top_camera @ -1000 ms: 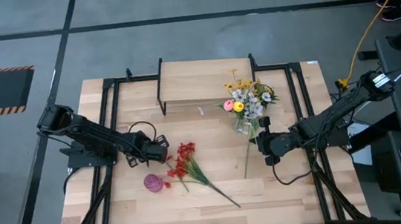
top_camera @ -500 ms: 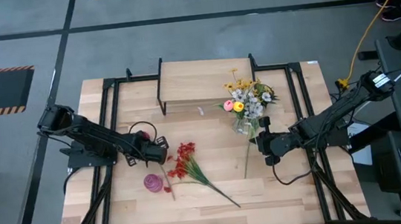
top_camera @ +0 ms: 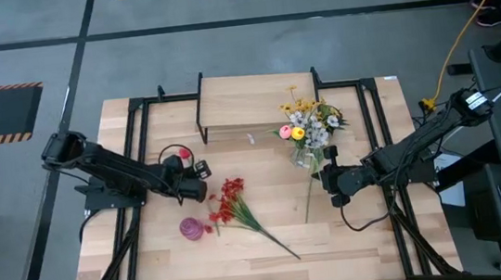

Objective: Pick and place flowers into a vace then onto a shelf
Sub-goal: Put the red flower into the violet vase

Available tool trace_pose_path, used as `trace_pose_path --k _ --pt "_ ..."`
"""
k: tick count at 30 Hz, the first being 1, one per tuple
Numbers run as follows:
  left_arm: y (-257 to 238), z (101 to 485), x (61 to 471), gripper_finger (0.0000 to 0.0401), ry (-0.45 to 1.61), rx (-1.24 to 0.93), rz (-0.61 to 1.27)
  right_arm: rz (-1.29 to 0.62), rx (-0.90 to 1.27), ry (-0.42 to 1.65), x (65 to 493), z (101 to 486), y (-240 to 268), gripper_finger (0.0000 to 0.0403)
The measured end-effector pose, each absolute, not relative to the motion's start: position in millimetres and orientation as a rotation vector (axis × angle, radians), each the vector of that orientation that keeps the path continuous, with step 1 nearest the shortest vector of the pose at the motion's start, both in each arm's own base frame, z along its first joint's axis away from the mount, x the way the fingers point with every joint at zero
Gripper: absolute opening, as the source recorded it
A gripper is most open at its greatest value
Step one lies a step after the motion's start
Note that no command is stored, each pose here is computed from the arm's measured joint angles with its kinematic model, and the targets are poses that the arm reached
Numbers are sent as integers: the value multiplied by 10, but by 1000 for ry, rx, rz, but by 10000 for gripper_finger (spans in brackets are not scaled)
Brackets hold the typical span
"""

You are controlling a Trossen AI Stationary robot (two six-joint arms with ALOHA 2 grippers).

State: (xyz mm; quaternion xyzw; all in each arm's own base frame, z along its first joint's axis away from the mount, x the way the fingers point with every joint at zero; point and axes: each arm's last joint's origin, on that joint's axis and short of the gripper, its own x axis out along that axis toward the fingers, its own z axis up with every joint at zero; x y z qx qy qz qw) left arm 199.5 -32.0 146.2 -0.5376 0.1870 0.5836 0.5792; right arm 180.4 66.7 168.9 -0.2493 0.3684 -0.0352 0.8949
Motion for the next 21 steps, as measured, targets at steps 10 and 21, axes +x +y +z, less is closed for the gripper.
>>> trace_pose_path --k 10,21 --pt "-221 1768 1774 4 266 -1133 1345 -73 -517 764 1804 1689 667 7" --pt "-123 2073 1555 3 178 -813 1252 -74 -504 734 1825 1709 677 7"
